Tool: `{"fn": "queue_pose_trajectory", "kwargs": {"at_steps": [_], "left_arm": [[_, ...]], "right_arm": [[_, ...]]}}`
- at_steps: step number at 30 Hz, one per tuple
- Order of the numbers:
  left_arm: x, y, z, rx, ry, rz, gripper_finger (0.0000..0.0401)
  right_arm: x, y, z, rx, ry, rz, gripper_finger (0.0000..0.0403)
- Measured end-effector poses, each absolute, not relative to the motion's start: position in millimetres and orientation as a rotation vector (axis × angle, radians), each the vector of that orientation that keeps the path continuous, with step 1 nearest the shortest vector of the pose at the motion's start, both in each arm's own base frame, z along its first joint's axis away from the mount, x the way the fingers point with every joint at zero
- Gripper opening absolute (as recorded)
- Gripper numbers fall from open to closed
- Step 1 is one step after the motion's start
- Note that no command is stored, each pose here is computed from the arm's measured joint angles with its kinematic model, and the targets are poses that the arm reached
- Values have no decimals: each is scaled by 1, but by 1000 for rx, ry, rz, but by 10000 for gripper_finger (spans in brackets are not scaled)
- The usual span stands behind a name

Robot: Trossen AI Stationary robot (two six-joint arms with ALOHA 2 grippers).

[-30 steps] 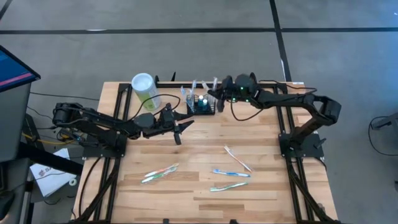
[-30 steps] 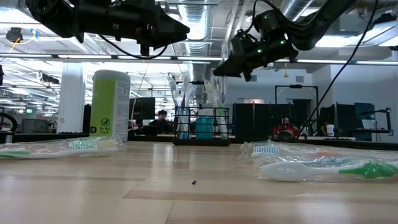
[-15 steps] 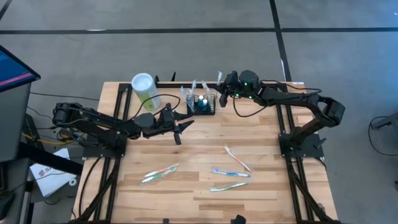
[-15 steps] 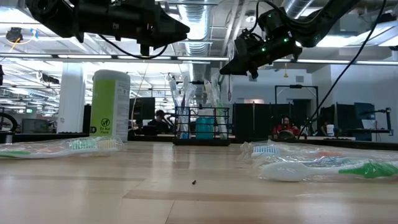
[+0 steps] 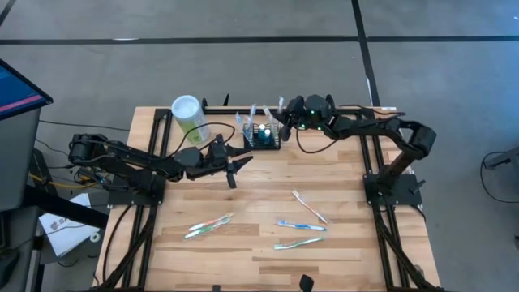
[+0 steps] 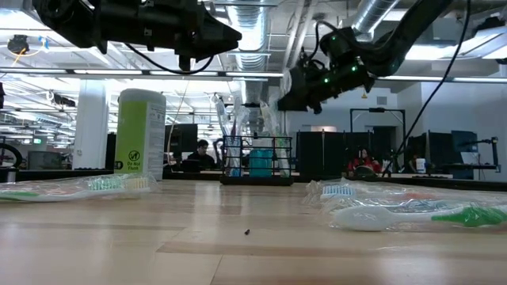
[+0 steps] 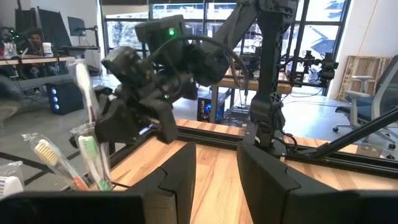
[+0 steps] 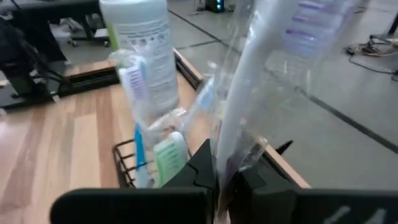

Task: Pick & Place toothbrushing station
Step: Put the purple toothbrush into the black wire organizer

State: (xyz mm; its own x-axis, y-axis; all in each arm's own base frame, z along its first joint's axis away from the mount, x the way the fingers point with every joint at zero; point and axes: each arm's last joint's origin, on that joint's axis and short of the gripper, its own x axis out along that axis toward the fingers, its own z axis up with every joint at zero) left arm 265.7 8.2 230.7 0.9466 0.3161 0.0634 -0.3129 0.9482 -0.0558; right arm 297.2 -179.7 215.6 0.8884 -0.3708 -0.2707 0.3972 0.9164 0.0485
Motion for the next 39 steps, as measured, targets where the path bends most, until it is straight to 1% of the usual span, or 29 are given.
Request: {"fn": "queue_pose_trajectory", "kwargs": {"at_steps": [3, 18, 23, 27, 29, 35, 39], "left_arm": [[266, 8, 231, -43, -71, 320, 110], [266, 8, 231, -45, -71, 320, 110], [266, 8, 231, -45, -71, 320, 110], [266, 8, 231, -45, -71, 320, 110], [266, 8, 231, -45, -71, 320, 110], [266, 8, 231, -45, -69, 320, 110], [266, 8, 230, -45, -68, 320, 110]], "right_arm": [[296, -185, 219, 110, 222, -416, 6], [298, -183, 214, 122, 249, -405, 8], [300, -185, 204, 132, 272, -408, 15], [304, -187, 189, 144, 304, -407, 9], [307, -189, 188, 132, 274, -408, 8], [310, -191, 174, 153, 295, -410, 29], [310, -192, 172, 167, 304, -414, 33]]}}
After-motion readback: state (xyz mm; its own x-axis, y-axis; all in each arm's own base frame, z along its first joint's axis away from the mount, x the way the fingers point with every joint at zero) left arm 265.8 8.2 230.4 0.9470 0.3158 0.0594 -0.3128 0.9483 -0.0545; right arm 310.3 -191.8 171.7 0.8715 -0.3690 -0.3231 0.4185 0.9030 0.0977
